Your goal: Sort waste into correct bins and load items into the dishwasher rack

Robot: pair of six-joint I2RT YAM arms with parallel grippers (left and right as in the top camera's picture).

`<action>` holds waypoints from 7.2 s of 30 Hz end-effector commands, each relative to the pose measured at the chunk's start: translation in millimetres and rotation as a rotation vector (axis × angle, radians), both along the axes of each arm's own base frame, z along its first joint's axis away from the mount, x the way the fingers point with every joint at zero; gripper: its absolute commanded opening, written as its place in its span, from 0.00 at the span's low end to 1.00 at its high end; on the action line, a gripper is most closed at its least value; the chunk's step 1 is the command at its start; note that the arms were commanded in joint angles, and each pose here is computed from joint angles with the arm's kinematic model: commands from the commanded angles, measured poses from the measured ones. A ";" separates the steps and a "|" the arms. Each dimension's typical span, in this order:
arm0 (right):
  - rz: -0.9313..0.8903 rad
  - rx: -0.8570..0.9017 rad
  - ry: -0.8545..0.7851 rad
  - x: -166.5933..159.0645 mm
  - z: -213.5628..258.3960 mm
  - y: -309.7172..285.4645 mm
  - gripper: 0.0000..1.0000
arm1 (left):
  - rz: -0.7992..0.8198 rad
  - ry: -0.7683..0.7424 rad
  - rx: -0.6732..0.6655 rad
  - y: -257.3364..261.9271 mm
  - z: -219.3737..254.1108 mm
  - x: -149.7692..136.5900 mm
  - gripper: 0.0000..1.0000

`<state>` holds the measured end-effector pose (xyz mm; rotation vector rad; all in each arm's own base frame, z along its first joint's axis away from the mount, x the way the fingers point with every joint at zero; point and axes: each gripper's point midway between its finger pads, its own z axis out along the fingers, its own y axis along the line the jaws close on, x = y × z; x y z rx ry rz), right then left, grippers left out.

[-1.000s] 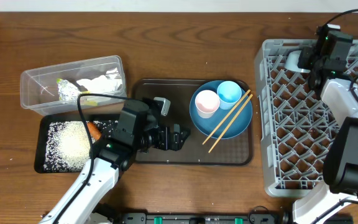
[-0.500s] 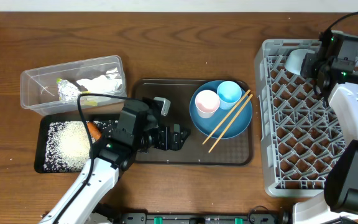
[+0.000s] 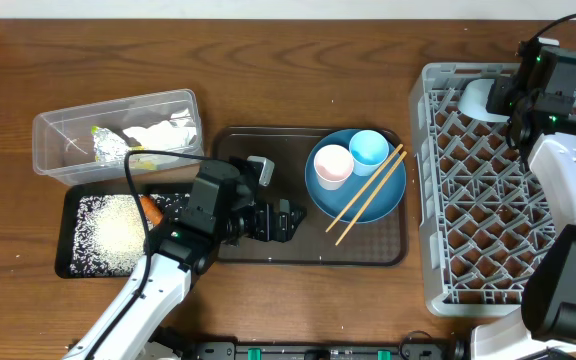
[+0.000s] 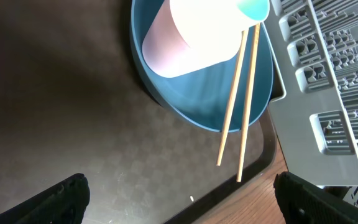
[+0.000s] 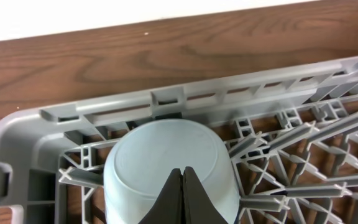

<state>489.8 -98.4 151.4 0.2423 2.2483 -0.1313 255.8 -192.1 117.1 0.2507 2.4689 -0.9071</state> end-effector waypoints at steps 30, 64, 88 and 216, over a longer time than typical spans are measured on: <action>0.341 0.293 0.116 -94.0 64.3 131.9 0.57 | 0.006 -0.033 -0.001 0.3 9.2 4.7 0.98; 0.369 0.360 0.305 -133.1 39.2 151.6 0.99 | 0.258 -0.077 -0.228 -10.3 59.8 47.5 0.72; 0.369 0.360 0.305 -133.1 39.2 151.6 0.99 | 0.221 0.064 0.296 -17.1 50.6 74.4 0.86; 0.415 0.510 0.352 -147.9 41.7 174.1 0.99 | -0.425 0.250 -0.445 -80.2 164.0 -25.8 0.06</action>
